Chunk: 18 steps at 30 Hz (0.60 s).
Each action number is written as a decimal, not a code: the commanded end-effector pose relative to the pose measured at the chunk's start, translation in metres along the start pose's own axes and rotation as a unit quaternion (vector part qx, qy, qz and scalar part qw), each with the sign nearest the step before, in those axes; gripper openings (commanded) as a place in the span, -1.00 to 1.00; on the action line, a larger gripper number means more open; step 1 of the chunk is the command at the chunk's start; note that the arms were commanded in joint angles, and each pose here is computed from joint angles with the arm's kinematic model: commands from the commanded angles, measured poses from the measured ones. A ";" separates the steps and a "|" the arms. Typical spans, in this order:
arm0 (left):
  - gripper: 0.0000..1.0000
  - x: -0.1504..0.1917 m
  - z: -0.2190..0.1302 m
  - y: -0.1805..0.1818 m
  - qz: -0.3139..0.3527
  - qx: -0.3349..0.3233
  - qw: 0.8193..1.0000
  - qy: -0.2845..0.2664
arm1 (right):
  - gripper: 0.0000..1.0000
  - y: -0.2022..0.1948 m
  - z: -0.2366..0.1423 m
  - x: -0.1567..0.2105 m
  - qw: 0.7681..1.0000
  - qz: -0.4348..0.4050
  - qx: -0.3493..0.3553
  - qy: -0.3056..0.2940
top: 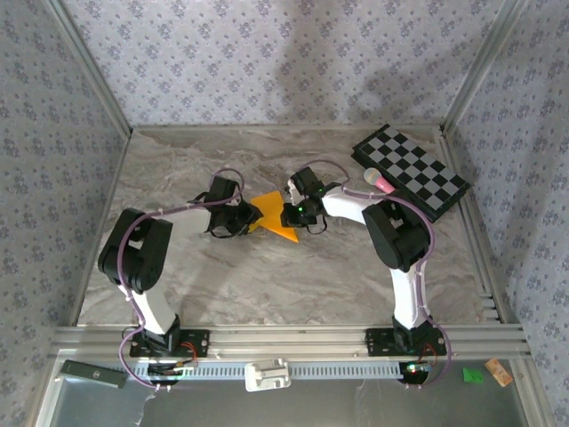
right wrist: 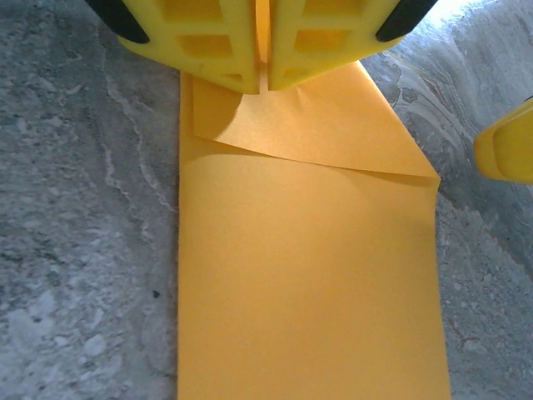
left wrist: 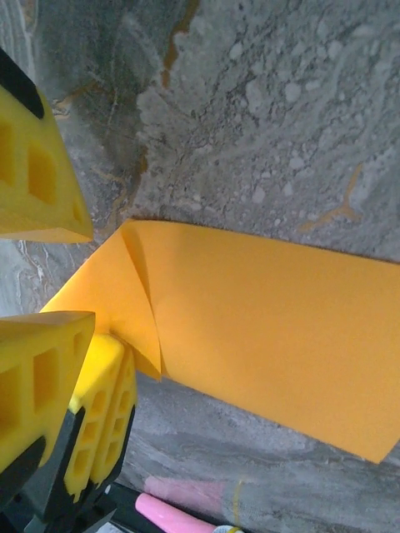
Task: Fold a paper plane with a square sheet of paper (pick it up from the middle)
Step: Third fold the triangle at the center of the table, then fourth fold the wing at the center of the table.
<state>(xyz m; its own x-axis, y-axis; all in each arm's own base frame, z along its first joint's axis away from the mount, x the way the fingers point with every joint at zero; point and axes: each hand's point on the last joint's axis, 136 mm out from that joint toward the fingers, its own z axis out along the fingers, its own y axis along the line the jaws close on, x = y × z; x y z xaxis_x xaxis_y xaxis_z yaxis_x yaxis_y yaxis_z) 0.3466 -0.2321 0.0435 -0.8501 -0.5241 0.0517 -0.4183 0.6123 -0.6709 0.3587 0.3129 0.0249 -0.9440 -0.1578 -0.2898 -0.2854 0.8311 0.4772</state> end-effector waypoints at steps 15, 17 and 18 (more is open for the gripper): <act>-0.59 -0.002 0.018 -0.009 -0.002 0.021 0.999 0.027 | -0.81 -0.022 0.008 0.011 0.999 0.035 0.030 0.025; -0.63 -0.003 0.018 -0.012 0.001 0.026 0.999 0.028 | -0.83 -0.022 0.009 0.011 0.999 0.036 0.029 0.026; -0.64 -0.003 0.018 -0.014 0.003 0.028 0.999 0.028 | -0.83 -0.022 0.009 0.012 0.999 0.036 0.030 0.027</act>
<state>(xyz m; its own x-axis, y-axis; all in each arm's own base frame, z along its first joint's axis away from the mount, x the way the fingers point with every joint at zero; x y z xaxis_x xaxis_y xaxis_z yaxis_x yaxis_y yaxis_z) 0.3500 -0.2410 0.0290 -0.8549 -0.5085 0.1027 -0.4356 0.5962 -0.6744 0.3610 0.3091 0.0239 -0.9510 -0.1345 -0.2785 -0.2590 0.8387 0.4791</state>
